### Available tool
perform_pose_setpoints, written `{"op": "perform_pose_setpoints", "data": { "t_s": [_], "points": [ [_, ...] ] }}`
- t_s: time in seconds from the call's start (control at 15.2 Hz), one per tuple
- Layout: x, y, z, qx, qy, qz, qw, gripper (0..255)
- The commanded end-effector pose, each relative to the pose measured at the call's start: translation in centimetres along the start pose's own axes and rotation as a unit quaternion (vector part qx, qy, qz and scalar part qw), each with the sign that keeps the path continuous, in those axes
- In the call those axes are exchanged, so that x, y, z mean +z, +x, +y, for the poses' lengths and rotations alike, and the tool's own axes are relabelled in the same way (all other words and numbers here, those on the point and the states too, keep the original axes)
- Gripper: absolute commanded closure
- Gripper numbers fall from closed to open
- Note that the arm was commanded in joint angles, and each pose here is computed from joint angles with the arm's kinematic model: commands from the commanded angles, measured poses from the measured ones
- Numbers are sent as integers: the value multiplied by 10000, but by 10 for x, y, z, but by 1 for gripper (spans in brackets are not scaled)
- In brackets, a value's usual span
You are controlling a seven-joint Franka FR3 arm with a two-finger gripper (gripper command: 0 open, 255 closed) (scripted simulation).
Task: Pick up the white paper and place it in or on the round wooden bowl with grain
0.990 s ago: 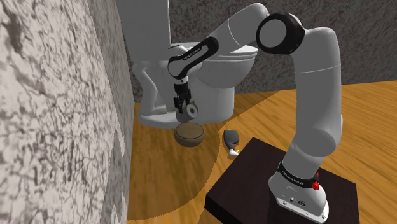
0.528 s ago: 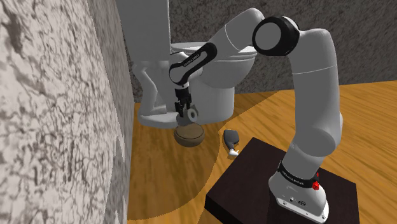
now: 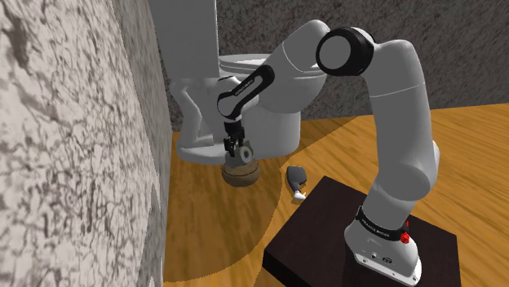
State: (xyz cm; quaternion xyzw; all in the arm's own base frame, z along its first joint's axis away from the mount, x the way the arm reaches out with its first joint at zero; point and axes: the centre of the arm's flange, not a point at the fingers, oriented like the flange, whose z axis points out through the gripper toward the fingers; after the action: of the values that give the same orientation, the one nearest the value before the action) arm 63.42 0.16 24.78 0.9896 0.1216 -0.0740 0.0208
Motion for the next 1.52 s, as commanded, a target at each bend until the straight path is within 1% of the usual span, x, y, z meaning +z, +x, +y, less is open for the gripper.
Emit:
{"op": "perform_pose_setpoints", "data": {
  "t_s": [0.0, 0.07, 0.59, 0.66, 0.99, 1.25, 1.45],
  "points": [
    [14, 0, 0, 3, 6, -32, 10000, 255],
    [23, 2, 0, 3, 6, -32, 10000, 255],
    [23, 2, 0, 3, 6, -32, 10000, 255],
    [22, 2, 0, 2, 6, -32, 10000, 0],
    [23, 2, 0, 3, 6, -32, 10000, 0],
    [-27, 2, 0, 3, 6, -32, 10000, 0],
    [-27, 2, 0, 3, 6, -32, 10000, 0]
  ]
}}
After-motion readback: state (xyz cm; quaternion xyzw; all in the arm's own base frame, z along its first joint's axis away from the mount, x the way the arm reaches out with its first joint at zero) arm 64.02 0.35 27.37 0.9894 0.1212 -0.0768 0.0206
